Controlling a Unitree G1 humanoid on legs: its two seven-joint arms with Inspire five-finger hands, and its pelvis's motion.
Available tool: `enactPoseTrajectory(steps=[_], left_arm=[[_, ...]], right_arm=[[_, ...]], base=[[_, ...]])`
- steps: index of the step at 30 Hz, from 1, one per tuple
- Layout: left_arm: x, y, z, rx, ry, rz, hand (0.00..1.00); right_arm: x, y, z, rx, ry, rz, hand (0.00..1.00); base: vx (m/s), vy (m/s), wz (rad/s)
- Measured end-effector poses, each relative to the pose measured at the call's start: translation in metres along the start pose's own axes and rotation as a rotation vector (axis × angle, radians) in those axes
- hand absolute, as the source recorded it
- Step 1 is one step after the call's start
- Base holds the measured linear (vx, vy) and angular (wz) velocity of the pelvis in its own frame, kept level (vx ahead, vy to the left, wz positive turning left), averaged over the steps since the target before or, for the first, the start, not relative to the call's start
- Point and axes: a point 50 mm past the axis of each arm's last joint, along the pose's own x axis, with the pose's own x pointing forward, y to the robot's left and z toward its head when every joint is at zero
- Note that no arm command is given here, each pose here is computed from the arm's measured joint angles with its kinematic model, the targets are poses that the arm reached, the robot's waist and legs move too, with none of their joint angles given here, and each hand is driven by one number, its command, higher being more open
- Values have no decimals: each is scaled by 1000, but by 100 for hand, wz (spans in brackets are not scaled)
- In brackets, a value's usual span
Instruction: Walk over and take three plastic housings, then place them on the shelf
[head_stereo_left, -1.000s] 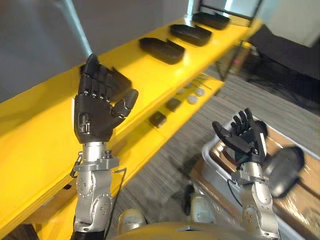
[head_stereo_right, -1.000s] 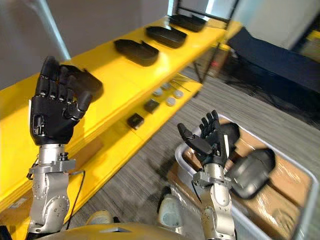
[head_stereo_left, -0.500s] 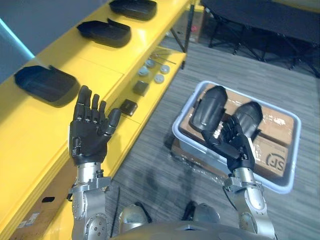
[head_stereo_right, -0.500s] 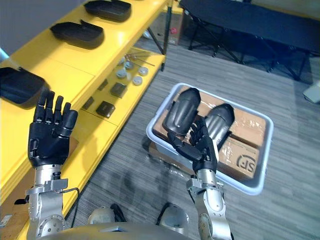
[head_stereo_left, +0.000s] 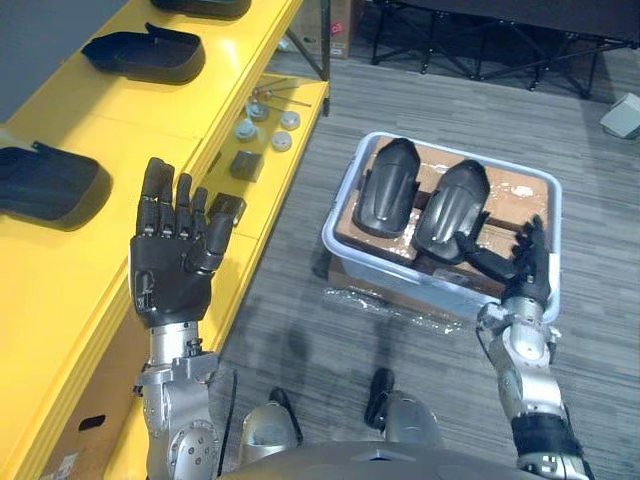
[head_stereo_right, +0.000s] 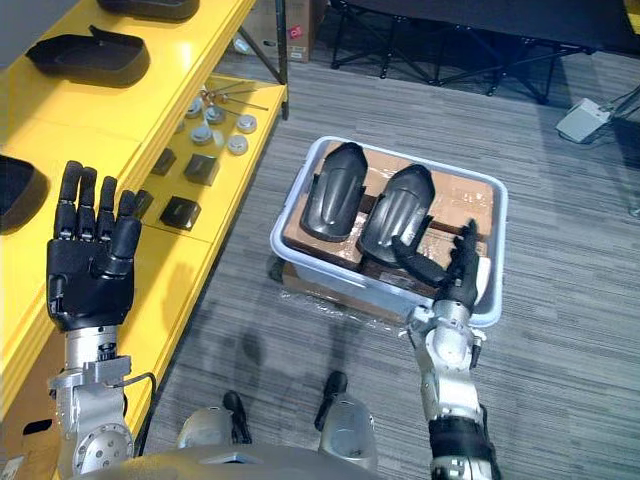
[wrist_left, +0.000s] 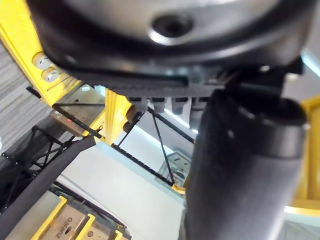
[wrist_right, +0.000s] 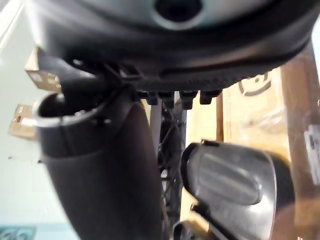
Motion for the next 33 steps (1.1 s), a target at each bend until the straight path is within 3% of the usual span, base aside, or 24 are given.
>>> enactPoseTrajectory(steps=[3, 9, 17, 32, 33], left_arm=[[5, -2, -2, -1, 14, -31, 100], [9, -6, -20, -26, 101, -82, 100], [11, -15, -39, -85, 176, -128, 100], [15, -17, -65, -125, 247, -110, 100], [15, -16, -65, -136, 233, -98, 100]], right_arm=[[39, -28, 17, -29, 10, -171, 100], [82, -58, 51, 2, 41, -305, 100], [99, -60, 61, 28, 120, -298, 100], [118, -62, 122, -44, 18, -280, 100], [118, -61, 124, -65, 10, -277, 0]], base=[[-122, 88, 23], [-54, 28, 15], [-31, -4, 10], [-67, 4, -2], [-23, -16, -4]])
